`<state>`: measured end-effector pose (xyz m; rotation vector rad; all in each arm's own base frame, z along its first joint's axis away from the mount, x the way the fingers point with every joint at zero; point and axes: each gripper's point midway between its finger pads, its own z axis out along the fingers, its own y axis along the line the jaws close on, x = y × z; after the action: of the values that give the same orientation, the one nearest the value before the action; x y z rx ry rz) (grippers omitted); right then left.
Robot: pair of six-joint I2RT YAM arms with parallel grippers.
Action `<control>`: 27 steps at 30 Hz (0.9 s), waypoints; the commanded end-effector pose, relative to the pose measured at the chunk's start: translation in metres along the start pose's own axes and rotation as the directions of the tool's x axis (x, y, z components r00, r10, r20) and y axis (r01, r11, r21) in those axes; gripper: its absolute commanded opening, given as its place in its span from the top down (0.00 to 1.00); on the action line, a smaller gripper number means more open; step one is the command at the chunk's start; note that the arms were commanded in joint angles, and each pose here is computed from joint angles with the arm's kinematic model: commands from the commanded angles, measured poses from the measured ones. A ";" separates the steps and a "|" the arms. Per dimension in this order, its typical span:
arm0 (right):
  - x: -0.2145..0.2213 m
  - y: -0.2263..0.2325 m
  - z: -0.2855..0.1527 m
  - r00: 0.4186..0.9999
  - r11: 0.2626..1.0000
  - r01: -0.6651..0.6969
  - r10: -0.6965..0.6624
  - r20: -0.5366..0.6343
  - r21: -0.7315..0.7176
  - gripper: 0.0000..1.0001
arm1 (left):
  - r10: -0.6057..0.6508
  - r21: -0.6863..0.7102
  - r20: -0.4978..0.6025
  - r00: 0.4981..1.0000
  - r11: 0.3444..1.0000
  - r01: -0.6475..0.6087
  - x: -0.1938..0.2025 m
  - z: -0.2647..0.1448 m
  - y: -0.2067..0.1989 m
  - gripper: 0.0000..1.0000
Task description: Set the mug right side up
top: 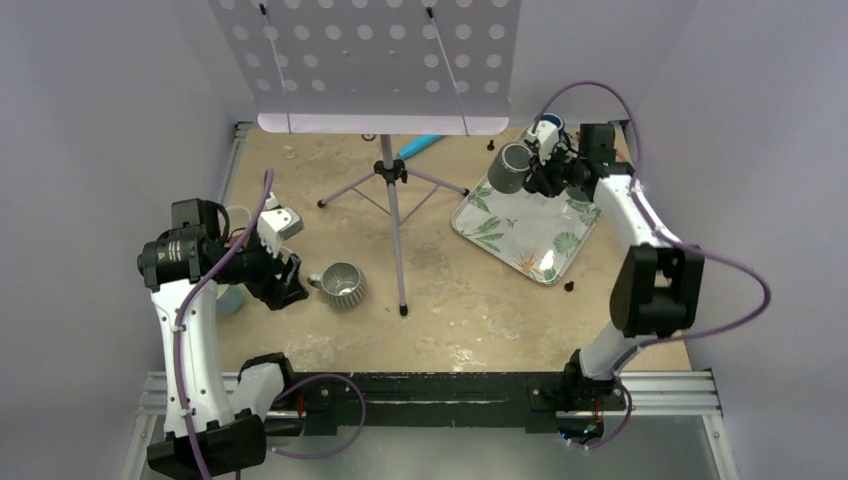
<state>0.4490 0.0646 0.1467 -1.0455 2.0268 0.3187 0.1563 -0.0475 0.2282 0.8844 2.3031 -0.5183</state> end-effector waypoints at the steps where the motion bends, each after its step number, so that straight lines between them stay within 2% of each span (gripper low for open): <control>1: -0.087 0.029 -0.045 0.950 0.978 -0.155 0.109 0.294 0.138 1.00 | -0.032 0.222 0.297 0.954 0.974 -0.036 -0.056 -0.013 -0.056 0.22; 5: -0.105 0.090 -0.067 0.904 0.974 -0.211 0.162 0.396 0.083 1.00 | -0.102 0.366 0.449 0.888 0.927 -0.078 -0.090 -0.040 -0.094 0.20; 11: -0.143 0.181 -0.123 0.785 0.985 -0.152 0.173 0.595 -0.085 1.00 | -0.193 0.470 0.544 0.817 0.876 -0.105 -0.125 -0.073 -0.118 0.18; 15: -0.168 0.233 -0.164 0.698 0.967 -0.113 0.241 0.675 -0.228 1.00 | -0.265 0.519 0.530 0.806 0.853 -0.060 -0.134 -0.081 -0.122 0.18; 19: -0.199 0.278 -0.211 0.582 0.939 -0.014 0.287 0.761 -0.344 1.00 | -0.306 0.554 0.514 0.801 0.832 -0.037 -0.137 -0.088 -0.128 0.17; 27: -0.257 0.323 -0.256 0.373 0.865 0.082 0.435 0.820 -0.496 1.00 | -0.373 0.600 0.474 0.798 0.800 0.017 -0.145 -0.099 -0.134 0.13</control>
<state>0.1537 0.2686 0.3810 -0.7512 1.2457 1.1702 0.1183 -0.1506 0.3992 0.5881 1.6986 -1.3584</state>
